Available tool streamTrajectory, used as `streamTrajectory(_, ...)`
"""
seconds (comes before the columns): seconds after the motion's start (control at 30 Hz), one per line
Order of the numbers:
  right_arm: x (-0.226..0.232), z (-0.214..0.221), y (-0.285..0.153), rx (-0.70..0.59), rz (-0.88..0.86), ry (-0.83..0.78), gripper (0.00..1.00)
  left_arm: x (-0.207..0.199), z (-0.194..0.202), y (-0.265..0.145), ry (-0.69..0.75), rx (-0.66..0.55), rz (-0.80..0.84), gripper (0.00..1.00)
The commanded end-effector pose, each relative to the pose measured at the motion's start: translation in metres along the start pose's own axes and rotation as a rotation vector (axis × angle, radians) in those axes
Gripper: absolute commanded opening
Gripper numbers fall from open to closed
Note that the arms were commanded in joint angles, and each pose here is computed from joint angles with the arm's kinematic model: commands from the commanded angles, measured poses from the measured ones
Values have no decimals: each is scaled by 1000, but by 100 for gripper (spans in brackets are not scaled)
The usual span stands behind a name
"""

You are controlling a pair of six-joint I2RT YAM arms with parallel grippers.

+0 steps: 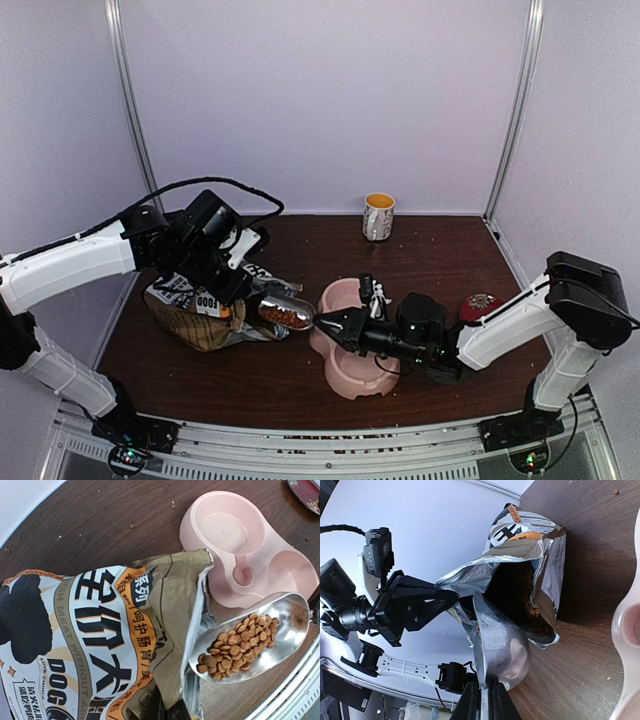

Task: Serve the pet food
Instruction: Place the pet food in the pet food bowl.

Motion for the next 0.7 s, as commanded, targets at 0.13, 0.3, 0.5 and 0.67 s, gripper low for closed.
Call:
streamTrajectory(0.13, 30, -2, -24, 14, -139, -8, 0, 3, -26, -25, -25, -192, 14, 0)
streamTrajectory(0.3, 38, -4, -41, 10, -125, -35, 0, 5, -25, -26, -27, -196, 4, 0)
streamTrajectory(0.5, 47, -12, -64, -26, -58, -92, 0, 6, -24, -28, -28, -200, -3, 0)
streamTrajectory(0.67, 52, -20, -82, -69, -15, -120, 0, 6, -23, -28, -28, -201, -3, 0)
Point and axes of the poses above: each gripper's point midway between its finger pads, its own y axis out along the fingers, its own x axis along the line the jaws close on, z = x × y, the point moved 7 cm from there along -y, back along the fingers, and after that the axes turned 2 degrees about -y, right-handed, at the moved point
